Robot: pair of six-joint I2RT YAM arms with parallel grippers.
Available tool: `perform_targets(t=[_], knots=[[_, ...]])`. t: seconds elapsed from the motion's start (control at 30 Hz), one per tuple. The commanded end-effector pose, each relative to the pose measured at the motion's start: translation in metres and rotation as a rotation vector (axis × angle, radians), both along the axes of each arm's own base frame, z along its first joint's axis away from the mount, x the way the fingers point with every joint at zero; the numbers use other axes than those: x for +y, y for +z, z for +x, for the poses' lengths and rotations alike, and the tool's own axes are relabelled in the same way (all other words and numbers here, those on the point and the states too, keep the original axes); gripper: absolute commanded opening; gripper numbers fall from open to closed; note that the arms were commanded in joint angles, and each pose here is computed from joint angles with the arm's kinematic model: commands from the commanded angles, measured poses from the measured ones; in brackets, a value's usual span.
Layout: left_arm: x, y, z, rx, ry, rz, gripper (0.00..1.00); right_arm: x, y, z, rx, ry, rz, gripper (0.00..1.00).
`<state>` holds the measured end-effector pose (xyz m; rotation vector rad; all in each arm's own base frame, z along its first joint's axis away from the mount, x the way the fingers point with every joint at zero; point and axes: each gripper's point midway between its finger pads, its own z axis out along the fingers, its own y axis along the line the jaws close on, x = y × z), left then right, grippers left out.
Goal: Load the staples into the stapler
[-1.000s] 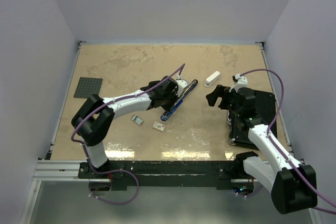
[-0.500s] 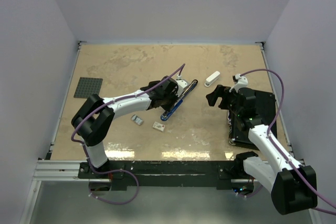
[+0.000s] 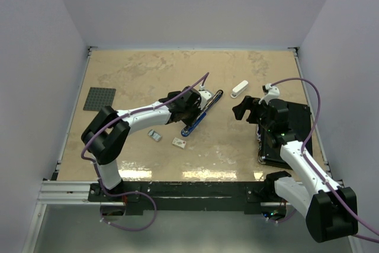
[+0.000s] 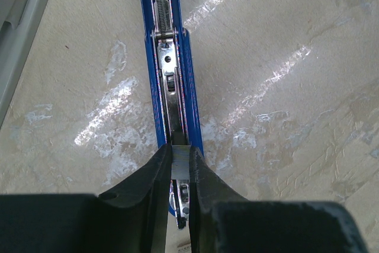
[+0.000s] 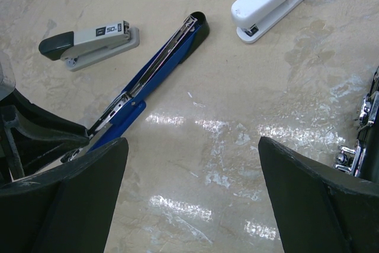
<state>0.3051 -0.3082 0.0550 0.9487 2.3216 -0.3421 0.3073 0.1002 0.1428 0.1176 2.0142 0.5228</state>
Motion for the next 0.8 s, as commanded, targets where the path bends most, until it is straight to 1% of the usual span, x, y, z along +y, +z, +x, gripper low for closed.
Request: perform_targets(t=[0.0, 0.77], knots=[[-0.0038, 0.0008, 0.0022, -0.011, -0.011, -0.003, 0.00, 0.0021, 0.0186, 0.0044, -0.064, 0.012, 0.000, 0.97], [-0.0013, -0.0030, -0.0007, 0.001, 0.000, 0.000, 0.00, 0.0021, 0.0184, 0.0032, -0.062, 0.015, 0.000, 0.97]])
